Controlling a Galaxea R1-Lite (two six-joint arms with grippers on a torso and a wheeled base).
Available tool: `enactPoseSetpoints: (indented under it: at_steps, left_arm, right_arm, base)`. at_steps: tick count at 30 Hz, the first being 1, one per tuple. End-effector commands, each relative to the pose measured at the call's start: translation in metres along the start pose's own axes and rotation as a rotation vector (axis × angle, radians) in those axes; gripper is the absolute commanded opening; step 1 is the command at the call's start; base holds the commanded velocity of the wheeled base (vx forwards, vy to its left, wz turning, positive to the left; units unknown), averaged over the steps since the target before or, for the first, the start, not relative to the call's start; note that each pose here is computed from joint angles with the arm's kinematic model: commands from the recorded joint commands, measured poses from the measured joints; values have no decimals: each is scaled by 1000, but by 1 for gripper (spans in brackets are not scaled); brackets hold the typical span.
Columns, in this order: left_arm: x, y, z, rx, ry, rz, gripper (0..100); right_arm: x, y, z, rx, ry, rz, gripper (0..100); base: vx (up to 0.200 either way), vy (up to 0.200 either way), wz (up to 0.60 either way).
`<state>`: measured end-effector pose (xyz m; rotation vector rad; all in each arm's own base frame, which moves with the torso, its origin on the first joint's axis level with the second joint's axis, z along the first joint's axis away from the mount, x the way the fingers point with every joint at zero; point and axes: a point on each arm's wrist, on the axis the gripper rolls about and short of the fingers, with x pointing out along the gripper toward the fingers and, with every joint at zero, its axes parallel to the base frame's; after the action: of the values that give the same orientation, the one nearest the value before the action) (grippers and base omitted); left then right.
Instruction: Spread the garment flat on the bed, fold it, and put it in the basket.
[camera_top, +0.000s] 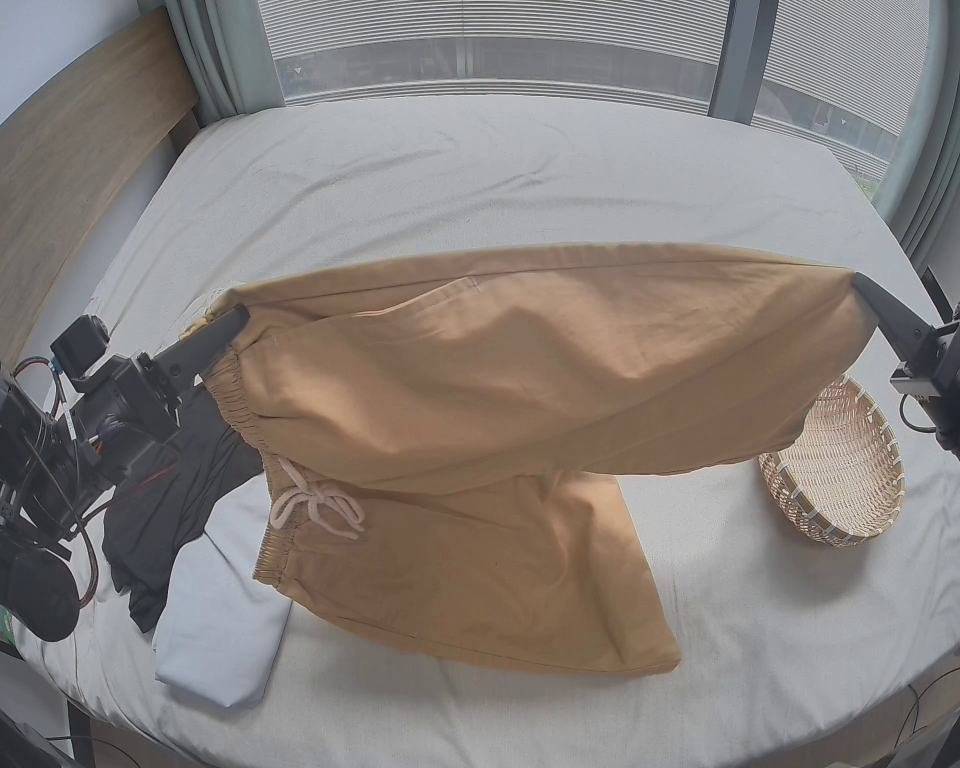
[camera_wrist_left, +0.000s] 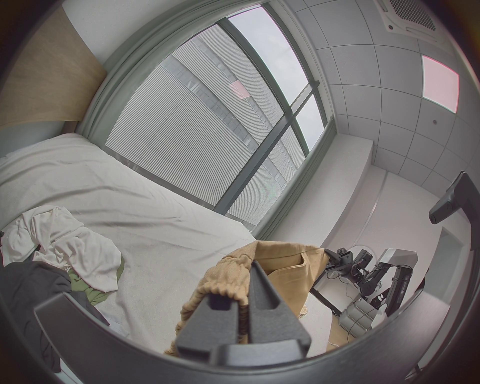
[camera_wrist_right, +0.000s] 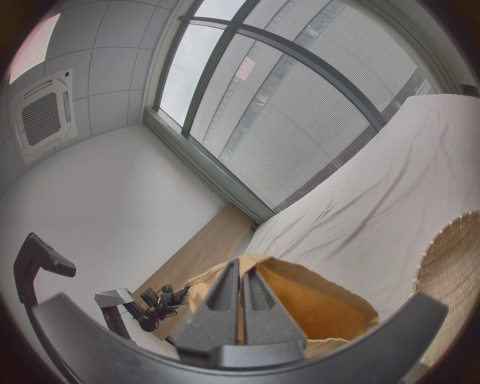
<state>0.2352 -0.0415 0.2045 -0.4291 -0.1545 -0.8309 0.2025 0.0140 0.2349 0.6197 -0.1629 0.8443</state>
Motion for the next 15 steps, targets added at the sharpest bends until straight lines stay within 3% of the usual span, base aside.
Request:
enactPoseSetpoints:
  at_steps: [1, 6, 10, 15]
  left_arm:
    - [3, 1, -3, -8, 7, -6, 0]
    - [11, 9, -4, -34, 7, -1, 0]
    - [28, 20, 5, -74, -67, 35, 0]
    - [36, 29, 2, -86, -77, 55, 0]
  right_arm:
    - [2, -3, -2, 11, 9, -4, 0]
    - [9, -18, -5, 29, 22, -26, 0]
    - [23, -37, -5, 38, 32, -34, 0]
    - [32, -46, -3, 33, 29, -28, 0]
  base:
    - [0, 0, 0]
    - [0, 0, 0]
    - [0, 0, 0]
    - [0, 0, 0]
